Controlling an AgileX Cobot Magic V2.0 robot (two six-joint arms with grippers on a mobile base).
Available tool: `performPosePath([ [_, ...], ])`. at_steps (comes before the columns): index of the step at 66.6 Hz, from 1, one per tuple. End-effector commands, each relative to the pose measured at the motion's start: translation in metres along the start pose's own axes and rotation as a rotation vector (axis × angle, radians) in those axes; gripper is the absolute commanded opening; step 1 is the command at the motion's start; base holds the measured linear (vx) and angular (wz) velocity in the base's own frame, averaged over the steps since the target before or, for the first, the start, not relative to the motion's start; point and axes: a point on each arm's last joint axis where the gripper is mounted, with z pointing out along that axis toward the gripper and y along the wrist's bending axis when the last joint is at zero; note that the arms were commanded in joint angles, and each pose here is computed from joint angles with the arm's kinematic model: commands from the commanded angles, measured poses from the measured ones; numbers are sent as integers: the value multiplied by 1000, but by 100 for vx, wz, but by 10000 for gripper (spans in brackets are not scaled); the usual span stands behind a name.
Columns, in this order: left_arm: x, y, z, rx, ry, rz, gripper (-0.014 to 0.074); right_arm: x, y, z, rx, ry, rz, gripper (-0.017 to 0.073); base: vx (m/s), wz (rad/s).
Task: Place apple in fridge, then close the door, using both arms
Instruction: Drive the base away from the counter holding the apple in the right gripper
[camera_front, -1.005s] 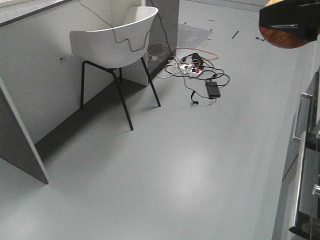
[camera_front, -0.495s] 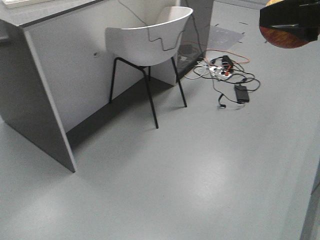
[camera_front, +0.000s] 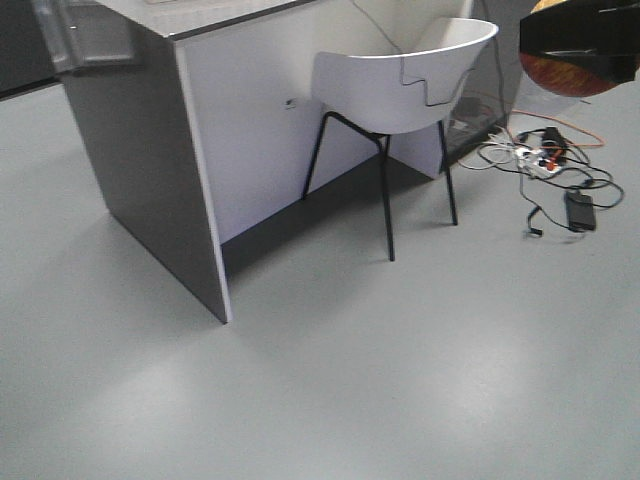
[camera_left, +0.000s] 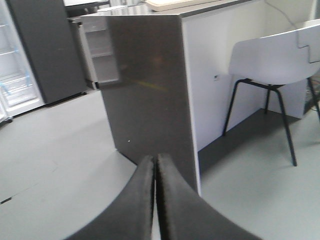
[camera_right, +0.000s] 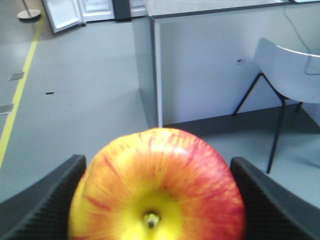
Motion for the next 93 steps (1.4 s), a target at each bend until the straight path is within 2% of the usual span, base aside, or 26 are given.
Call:
performPosePath([
  [1, -1, -2, 0, 22, -63, -9, -8, -16, 4, -15, 27, -119, -13, 183, 0, 33],
  [93, -1, -2, 0, 22, -63, -9, -8, -16, 4, -15, 27, -119, -13, 183, 4, 25],
])
